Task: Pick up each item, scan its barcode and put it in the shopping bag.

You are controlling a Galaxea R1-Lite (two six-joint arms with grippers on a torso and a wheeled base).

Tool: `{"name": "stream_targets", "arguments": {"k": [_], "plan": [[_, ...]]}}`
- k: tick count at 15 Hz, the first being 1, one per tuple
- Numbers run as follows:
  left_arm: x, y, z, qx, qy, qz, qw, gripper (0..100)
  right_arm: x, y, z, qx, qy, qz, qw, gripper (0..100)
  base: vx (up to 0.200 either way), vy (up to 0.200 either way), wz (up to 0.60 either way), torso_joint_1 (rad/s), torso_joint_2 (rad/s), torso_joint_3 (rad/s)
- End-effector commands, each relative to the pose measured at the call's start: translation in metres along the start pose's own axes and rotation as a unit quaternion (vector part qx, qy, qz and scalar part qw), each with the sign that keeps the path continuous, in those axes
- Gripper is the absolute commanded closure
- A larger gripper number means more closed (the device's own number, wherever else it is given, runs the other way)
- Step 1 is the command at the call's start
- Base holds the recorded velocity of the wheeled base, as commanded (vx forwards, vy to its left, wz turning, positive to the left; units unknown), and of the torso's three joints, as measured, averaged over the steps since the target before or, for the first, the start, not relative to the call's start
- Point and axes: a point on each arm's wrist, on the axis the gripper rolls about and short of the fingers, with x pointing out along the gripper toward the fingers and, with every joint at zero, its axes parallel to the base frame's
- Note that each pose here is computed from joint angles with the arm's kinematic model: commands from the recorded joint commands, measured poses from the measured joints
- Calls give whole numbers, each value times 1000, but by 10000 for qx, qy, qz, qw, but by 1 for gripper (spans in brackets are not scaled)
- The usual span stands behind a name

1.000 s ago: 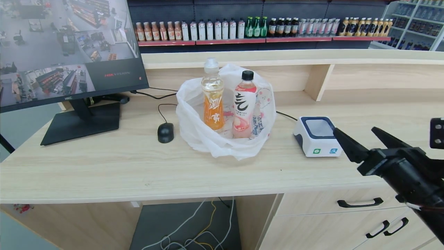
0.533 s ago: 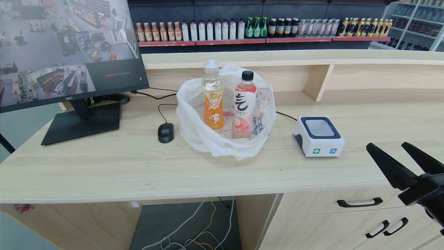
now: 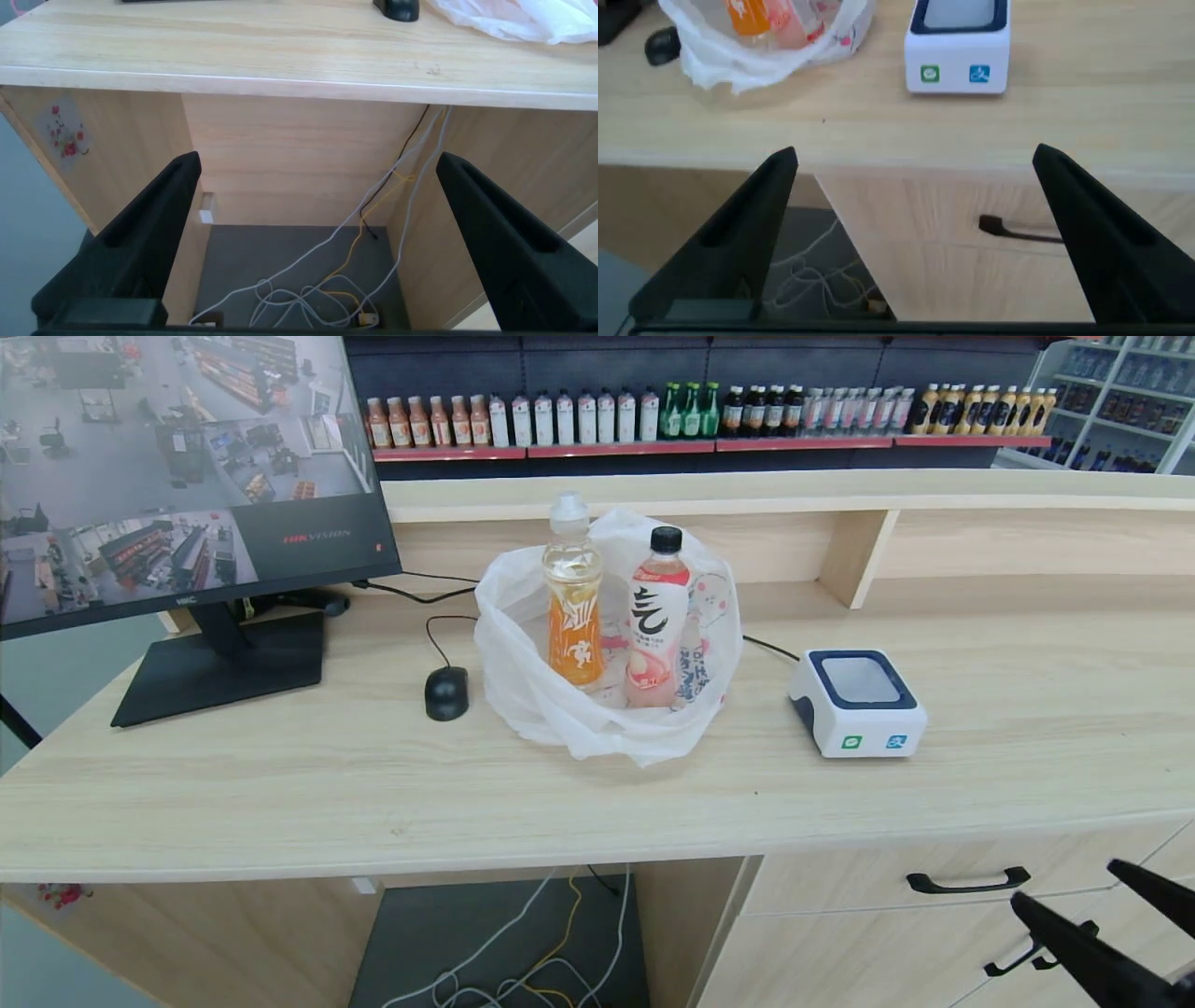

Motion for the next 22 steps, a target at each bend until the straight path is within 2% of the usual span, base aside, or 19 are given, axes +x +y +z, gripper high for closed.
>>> {"name": "stream_targets", "arguments": {"k": [1,2,5,7,9,10,11,12,13,17,22], "plan": [[0,0,0,-1,-2,-1,10000,0,-68,-14,-42,-414,91,485,9979,0,0,0,0,0,0,0],[0,0,0,-8,-2,-1,10000,0,-77,-17,-52,-436,129,499,9977,0,0,0,0,0,0,0],[0,0,0,-16,-2,-1,10000,0,-81,-18,-58,-425,162,527,9976,0,0,0,0,0,0,0],[0,0,0,-16,-2,6,10000,0,-78,-17,-57,-424,446,518,9968,0,0,0,0,0,0,0],[0,0,0,-8,-2,6,10000,0,-72,-15,-56,-407,829,-41,9957,0,0,0,0,0,0,0],[0,0,0,-8,-2,-1,10000,0,-71,-15,-56,-379,877,-188,9952,0,0,0,0,0,0,0],[0,0,0,-1,-2,-1,10000,0,-71,-15,-56,-300,883,-670,9934,0,0,0,0,0,0,0],[0,0,0,-8,-2,-1,10000,0,-73,-15,-56,-236,813,-1183,9894,0,0,0,0,0,0,0],[0,0,0,-16,-2,6,10000,0,-75,-14,-57,-198,658,-1448,9871,0,0,0,0,0,0,0],[0,0,0,-16,-2,6,10000,0,-88,-9,-60,-220,-145,-2177,9757,0,0,0,0,0,0,0],[0,0,0,-16,-2,6,10000,0,-87,-9,-54,-350,-585,-2161,9740,0,0,0,0,0,0,0]]}}
